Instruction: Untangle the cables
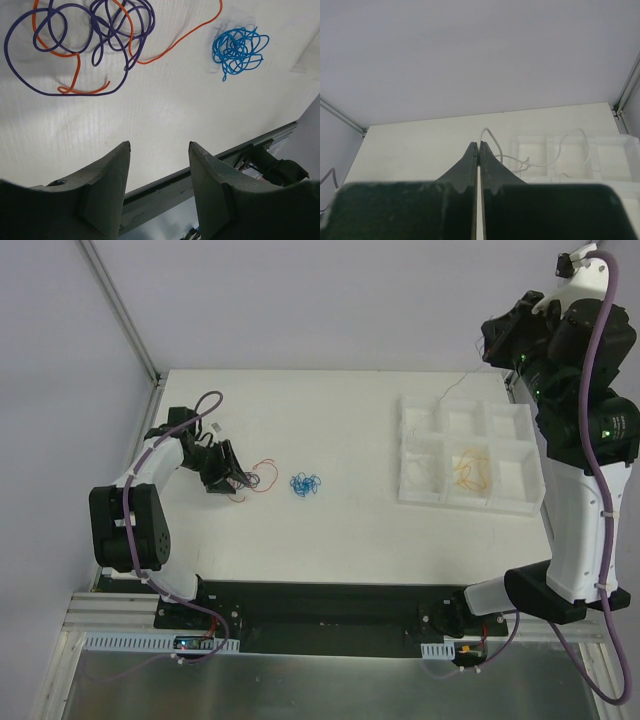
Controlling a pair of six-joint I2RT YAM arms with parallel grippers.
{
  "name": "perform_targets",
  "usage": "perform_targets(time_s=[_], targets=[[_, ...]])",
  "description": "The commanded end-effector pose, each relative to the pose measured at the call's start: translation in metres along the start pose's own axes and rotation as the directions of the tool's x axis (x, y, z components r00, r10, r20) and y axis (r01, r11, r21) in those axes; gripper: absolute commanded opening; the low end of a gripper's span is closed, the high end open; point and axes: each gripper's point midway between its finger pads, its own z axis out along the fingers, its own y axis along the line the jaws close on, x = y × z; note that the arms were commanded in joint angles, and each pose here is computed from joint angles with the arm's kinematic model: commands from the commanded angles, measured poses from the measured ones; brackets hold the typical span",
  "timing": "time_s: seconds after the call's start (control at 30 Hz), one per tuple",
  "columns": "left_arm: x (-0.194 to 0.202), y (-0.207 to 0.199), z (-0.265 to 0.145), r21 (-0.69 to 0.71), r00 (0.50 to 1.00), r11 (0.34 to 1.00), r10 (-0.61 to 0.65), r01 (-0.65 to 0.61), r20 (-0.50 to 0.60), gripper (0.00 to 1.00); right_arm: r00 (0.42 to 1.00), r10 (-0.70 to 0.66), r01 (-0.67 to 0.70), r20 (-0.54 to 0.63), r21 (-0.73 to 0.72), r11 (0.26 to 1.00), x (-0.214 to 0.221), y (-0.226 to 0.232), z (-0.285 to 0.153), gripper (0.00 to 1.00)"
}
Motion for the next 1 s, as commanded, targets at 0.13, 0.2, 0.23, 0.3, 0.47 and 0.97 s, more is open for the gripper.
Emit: perform_targets(time_s=[0.13, 0.2, 0.23, 0.3, 0.47, 0.97], targets=[[0.013, -0.011, -0.006, 0.050, 0.999, 0.998, 0.040, -0.040, -0.003, 0.56, 1.000, 0.001, -0.001, -0.020, 0.017, 1.000, 0.015, -0.010, 0.014, 0.00], [0.013, -0.013, -0.007, 0.053, 0.999, 0.998, 0.047, -0.047, 0.001, 0.58, 0.998, -0.005, 0.007, -0.064, 0.035, 0.999, 0.038, -0.016, 0.020, 0.00], [0.014, -0.013, -0.008, 0.054, 0.999, 0.998, 0.044, -0.044, 0.001, 0.59, 0.995, -0.003, 0.007, -0.095, 0.036, 0.999, 0.054, -0.018, 0.024, 0.00], [0.016, -0.015, -0.010, 0.060, 0.999, 0.997, 0.047, -0.047, 0.008, 0.61, 0.987, 0.010, -0.004, -0.157, 0.042, 0.999, 0.086, -0.023, 0.028, 0.00], [0.027, -0.020, -0.016, 0.083, 0.999, 0.995, 0.052, -0.053, 0.013, 0.63, 0.956, 0.051, -0.027, -0.288, 0.086, 0.996, 0.169, -0.041, 0.035, 0.00], [0.055, -0.031, -0.022, 0.104, 0.998, 0.992, 0.066, -0.067, 0.015, 0.67, 0.789, 0.216, -0.078, -0.575, 0.254, 0.964, 0.307, -0.083, 0.055, 0.00]])
